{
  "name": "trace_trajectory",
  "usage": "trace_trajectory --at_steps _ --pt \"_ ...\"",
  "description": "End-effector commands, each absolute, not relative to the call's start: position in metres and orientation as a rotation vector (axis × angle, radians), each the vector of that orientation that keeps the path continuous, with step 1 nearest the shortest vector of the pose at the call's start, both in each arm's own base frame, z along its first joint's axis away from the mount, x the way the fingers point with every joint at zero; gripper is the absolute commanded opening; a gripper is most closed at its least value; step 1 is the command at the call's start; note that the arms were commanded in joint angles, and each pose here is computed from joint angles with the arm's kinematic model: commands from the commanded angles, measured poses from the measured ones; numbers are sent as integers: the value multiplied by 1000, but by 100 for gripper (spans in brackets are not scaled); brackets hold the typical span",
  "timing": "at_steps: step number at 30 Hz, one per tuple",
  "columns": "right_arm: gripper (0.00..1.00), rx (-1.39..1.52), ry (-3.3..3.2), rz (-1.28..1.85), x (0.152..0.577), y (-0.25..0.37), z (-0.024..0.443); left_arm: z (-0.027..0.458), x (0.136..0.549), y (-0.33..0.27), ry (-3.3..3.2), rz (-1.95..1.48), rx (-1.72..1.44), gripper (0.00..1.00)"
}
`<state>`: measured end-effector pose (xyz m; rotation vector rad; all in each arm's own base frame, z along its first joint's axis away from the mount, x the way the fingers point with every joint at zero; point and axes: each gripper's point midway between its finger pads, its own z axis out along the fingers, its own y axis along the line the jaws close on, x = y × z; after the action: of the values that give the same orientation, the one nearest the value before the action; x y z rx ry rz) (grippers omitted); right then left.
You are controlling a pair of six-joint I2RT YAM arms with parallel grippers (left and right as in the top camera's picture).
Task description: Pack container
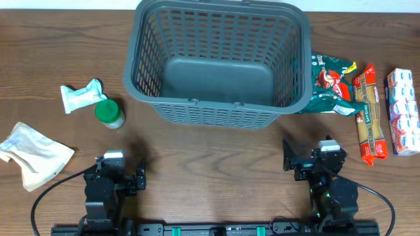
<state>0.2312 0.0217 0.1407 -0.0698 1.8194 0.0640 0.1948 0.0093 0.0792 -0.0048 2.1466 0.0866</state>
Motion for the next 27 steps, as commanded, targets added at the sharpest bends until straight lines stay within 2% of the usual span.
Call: trace_trajectory --at_steps 1,7,12,16,22,27 --pt "99 -41 1813 59 232 18 140 77 194 14 2148 119 -17 98" --pt "99 -40 1803 59 232 18 145 77 194 14 2148 119 -17 99" --pt "99 69 1744 -5 230 -1 176 77 194 14 2148 119 -17 99" --pt "99 134 1712 -54 229 -13 215 77 194 14 2148 119 -17 99" --pt "99 151 1738 -109 243 -19 305 77 194 14 2148 119 -17 99" --pt "99 80 1958 -213 263 -23 342 77 194 14 2148 119 -17 99"
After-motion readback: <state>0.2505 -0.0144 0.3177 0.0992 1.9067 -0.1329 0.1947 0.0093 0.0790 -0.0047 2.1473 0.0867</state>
